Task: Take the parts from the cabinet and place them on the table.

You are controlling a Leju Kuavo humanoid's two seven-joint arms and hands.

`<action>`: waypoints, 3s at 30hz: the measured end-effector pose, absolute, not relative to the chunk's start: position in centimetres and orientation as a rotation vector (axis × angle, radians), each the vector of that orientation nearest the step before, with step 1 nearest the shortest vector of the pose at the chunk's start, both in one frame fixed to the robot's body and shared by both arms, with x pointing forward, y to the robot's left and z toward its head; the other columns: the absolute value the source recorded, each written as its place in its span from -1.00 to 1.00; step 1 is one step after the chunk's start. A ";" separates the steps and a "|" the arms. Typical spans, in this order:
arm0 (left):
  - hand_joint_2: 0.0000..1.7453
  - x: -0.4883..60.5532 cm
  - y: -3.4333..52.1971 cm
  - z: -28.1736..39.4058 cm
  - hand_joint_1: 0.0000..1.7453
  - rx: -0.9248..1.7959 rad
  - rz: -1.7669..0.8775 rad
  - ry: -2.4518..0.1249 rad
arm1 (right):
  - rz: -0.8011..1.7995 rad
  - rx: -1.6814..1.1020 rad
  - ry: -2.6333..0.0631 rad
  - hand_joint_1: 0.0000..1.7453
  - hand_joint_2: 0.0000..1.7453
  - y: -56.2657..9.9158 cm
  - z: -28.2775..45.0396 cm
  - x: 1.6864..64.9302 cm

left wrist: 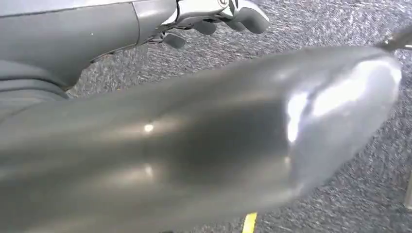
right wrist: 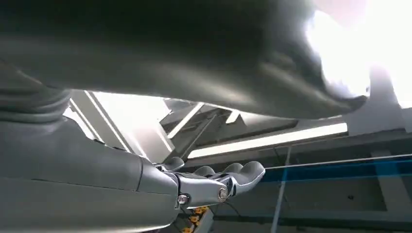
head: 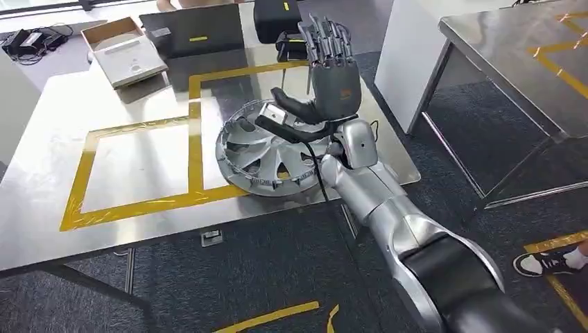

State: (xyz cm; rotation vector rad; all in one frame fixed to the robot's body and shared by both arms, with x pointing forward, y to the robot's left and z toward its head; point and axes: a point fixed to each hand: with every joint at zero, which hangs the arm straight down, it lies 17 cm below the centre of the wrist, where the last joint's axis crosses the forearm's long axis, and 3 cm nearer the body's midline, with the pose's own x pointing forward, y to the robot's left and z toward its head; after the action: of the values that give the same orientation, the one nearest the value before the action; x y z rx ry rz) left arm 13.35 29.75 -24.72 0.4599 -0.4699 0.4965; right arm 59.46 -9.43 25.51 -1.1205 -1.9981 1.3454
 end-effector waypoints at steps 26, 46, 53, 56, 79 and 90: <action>-1.00 14.0 31.2 -24.5 -1.00 0.474 0.484 -0.496 | 1.368 -1.121 -2.042 -1.00 -1.00 -7.9 24.9 58.3; -1.00 13.8 32.0 -24.6 -1.00 0.485 0.472 -0.489 | 1.391 -1.057 -2.043 -1.00 -1.00 -7.4 23.5 57.7; -1.00 14.4 32.3 -24.4 -1.00 0.489 0.465 -0.500 | 1.389 -0.937 -2.079 -1.00 -1.00 -6.6 23.7 57.4; -1.00 14.3 32.6 -24.5 -1.00 0.493 0.466 -0.495 | 1.389 -0.922 -2.069 -1.00 -1.00 -6.4 23.5 57.4; 1.00 11.5 34.1 -25.2 -1.00 0.548 0.469 -0.382 | 1.394 -0.830 -2.013 -1.00 1.00 -6.9 20.3 56.7; 1.00 10.0 34.6 -25.9 -1.00 0.506 0.472 -0.344 | 1.275 -0.678 -1.848 -1.00 1.00 -8.9 13.1 54.9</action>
State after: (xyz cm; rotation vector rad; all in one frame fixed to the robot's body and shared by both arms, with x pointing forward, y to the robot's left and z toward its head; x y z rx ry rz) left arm 9.99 34.60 -25.91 0.5057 -0.3444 0.4719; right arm 54.93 -8.88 13.14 -0.6777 -1.8484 1.2747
